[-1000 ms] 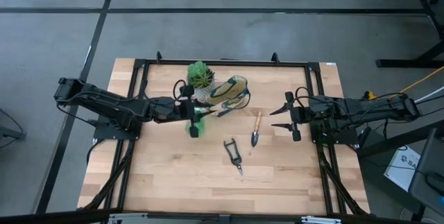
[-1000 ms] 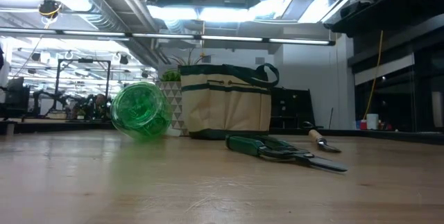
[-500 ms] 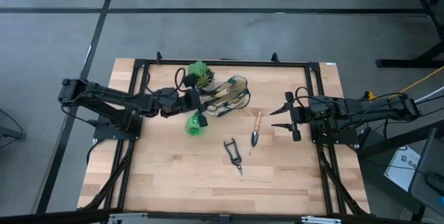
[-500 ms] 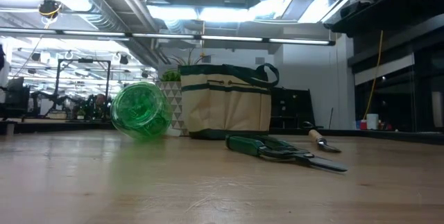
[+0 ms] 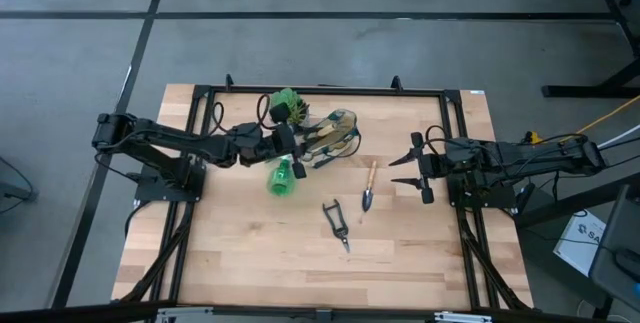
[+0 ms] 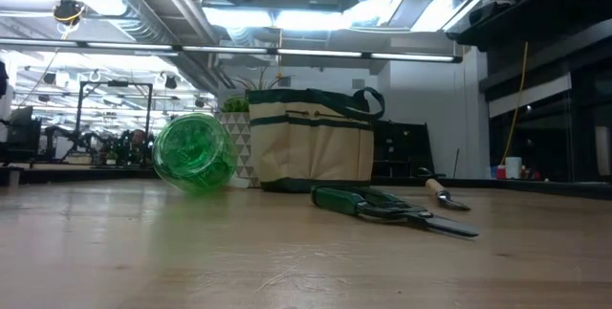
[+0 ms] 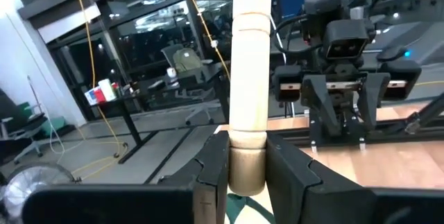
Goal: Pick & Place Garden tools in Gardening bag
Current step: Put the brown hand rake into the white gardening bag
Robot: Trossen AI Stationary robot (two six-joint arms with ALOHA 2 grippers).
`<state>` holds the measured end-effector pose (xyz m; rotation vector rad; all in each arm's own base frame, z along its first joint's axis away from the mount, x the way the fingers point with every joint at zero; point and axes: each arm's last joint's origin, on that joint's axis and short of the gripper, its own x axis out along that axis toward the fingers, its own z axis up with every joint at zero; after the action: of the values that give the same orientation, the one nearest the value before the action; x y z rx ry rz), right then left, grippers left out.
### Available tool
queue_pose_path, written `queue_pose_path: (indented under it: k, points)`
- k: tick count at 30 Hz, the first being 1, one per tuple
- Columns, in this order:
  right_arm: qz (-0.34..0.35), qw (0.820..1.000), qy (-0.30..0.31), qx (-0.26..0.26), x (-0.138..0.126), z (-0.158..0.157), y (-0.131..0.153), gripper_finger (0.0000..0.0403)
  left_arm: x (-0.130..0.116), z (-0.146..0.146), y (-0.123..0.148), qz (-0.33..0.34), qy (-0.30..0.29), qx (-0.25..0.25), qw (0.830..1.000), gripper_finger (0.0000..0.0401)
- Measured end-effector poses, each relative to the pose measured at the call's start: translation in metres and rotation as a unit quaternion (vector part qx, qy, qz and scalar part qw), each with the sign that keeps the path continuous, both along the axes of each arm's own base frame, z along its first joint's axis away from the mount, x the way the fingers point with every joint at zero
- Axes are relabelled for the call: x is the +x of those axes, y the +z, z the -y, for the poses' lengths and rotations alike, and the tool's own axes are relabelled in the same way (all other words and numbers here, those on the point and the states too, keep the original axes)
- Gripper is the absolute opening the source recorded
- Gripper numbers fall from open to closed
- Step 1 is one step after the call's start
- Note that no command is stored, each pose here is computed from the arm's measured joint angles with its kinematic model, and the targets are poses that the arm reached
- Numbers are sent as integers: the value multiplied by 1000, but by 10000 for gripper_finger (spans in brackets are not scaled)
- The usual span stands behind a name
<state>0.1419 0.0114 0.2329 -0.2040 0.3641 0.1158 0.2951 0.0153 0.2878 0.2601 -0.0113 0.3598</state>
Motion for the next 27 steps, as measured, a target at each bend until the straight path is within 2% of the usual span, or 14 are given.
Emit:
queue_pose_path:
  k: [10,15,20,27]
  points:
    - [-1,1000,0,0,0,0,0,201,2,-7,-3,2,8,-6,1000,66]
    - [-1,1000,0,0,0,0,0,201,2,-7,-5,-18,15,6,1000,66]
    - [-1,1000,0,0,0,0,0,201,8,-10,5,-100,61,-15,993,66]
    - [-1,1000,0,0,0,0,0,201,23,-14,19,-217,125,-20,968,66]
